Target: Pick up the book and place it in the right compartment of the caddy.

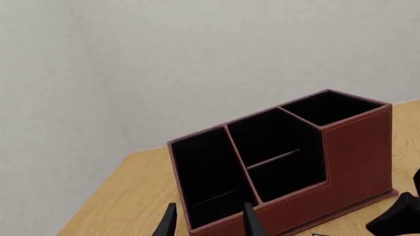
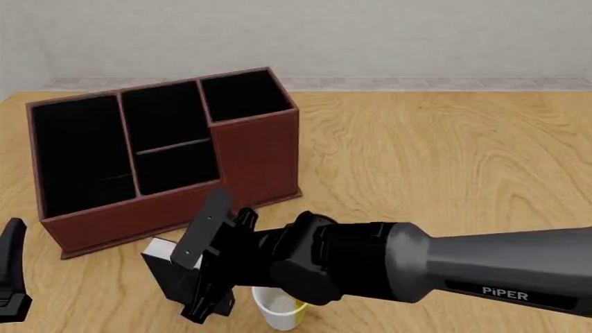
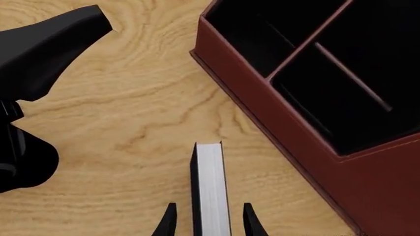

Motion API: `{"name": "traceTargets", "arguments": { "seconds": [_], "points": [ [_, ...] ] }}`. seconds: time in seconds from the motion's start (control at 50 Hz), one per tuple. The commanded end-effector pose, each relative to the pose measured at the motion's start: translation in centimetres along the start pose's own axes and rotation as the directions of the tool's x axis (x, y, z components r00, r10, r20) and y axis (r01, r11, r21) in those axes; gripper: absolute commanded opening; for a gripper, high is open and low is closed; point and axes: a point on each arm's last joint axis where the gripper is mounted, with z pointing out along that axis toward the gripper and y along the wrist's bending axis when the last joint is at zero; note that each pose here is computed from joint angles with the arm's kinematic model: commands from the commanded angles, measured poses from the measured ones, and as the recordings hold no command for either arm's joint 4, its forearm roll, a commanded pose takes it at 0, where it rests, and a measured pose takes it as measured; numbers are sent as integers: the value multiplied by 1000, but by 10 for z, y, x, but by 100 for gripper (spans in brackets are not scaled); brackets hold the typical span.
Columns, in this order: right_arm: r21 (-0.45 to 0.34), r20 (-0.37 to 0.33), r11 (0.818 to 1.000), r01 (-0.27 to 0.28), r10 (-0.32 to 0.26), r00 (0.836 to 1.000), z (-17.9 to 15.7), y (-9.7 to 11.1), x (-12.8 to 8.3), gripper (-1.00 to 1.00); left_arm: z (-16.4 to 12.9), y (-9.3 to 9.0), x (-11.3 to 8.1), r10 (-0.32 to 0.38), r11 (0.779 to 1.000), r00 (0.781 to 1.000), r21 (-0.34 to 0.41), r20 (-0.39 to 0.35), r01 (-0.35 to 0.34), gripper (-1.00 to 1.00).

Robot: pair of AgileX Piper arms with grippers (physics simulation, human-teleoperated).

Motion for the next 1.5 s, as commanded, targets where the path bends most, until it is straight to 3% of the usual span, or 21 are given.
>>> {"name": "traceTargets", "arguments": {
  "seconds": [0.02,0.64,0.66,1.02,1.5],
  "points": [
    [-4,-12,1000,-20,20,1000,6,2,5,100,0,0,1,-1,1000,1000,-1,-2,1,100],
    [-2,-33,998,-55,55,998,15,2,16,100,0,0,1,-3,1000,1000,0,-1,3,100],
    [-3,-32,998,-56,56,998,15,2,16,-100,0,0,1,-2,1000,1000,1,-1,2,100],
    [7,-24,999,-44,44,999,9,-3,11,-100,0,0,0,-2,1000,1000,4,2,1,100],
    [30,46,999,-16,15,999,-36,-15,-24,-100,-1,1,-6,4,1000,1000,3,15,-4,100]
  ]
}}
